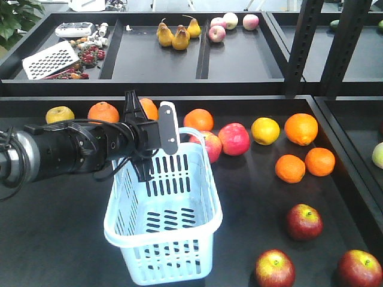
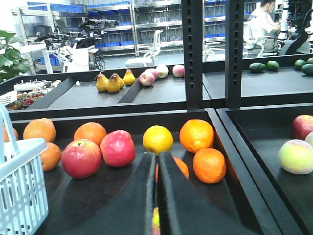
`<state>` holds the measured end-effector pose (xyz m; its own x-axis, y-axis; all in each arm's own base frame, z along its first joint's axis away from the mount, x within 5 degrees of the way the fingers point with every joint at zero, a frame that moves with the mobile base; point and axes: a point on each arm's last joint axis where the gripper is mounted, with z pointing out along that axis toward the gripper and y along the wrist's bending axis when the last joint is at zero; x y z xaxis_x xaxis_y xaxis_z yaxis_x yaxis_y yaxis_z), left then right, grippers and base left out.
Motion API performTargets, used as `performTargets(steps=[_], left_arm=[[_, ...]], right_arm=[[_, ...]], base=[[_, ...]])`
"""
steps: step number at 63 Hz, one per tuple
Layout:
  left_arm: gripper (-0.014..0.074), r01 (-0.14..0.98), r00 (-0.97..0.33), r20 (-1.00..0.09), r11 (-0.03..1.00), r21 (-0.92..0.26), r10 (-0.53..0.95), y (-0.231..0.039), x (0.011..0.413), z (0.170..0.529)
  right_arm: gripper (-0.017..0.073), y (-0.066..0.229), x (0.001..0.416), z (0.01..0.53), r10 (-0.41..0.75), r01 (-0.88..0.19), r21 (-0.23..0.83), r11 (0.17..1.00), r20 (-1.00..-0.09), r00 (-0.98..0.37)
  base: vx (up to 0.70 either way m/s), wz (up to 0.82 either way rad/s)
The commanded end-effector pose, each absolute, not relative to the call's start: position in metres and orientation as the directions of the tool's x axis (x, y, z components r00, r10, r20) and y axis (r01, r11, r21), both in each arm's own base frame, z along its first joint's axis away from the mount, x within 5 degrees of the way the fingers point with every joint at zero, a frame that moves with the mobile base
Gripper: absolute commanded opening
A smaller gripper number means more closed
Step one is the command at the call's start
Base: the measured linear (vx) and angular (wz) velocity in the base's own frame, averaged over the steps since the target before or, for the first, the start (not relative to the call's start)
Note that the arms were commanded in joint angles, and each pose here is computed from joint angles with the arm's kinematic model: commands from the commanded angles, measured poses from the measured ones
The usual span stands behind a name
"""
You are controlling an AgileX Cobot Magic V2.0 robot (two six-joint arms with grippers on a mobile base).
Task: Pick three apples into basket with both arms
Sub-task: 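Lower the light-blue basket onto the fruit table with the left gripper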
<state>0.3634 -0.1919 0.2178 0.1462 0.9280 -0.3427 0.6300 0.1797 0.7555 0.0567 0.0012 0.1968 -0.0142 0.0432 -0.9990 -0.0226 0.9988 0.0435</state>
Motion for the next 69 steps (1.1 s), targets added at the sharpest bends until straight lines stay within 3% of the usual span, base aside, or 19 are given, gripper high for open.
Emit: performTargets(steps=[1, 21, 32, 44, 58, 69], left_arm=[[-0.0006, 0.607, 0.176, -0.395, 0.216, 0.765, 0.902, -0.192, 0.356, 0.239], [0.0008, 0.679, 0.167, -0.381, 0.174, 0.713, 0.910, -0.186, 0.340, 0.208], [0.0084, 0.679, 0.166, -0.393, 0.184, 0.711, 0.904, -0.186, 0.338, 0.211], [0.0288, 0.669, 0.178, -0.406, 0.192, 0.718, 0.896, -0.186, 0.336, 0.218], [0.0601, 0.676, 0.135, -0.445, 0.246, 0.695, 0.885, -0.185, 0.336, 0.219], [0.0687, 0.661, 0.103, -0.480, 0.300, 0.688, 0.871, -0.182, 0.333, 0.230]], right_arm=[[-0.0009, 0.001, 0.057, 0.199, 0.032, -0.024, 0.031, 0.999, -0.998, 0.046], [-0.0009, 0.001, 0.057, 0.199, 0.032, -0.024, 0.031, 0.999, -0.998, 0.046], [-0.0009, 0.001, 0.057, 0.199, 0.032, -0.024, 0.031, 0.999, -0.998, 0.046], [-0.0009, 0.001, 0.057, 0.199, 0.032, -0.024, 0.031, 0.999, -0.998, 0.046], [-0.0009, 0.001, 0.057, 0.199, 0.032, -0.024, 0.031, 0.999, -0.998, 0.046], [-0.0009, 0.001, 0.057, 0.199, 0.032, -0.024, 0.031, 0.999, -0.998, 0.046]], base=[[0.00, 0.00], [0.00, 0.00], [0.00, 0.00], [0.00, 0.00], [0.00, 0.00], [0.00, 0.00]])
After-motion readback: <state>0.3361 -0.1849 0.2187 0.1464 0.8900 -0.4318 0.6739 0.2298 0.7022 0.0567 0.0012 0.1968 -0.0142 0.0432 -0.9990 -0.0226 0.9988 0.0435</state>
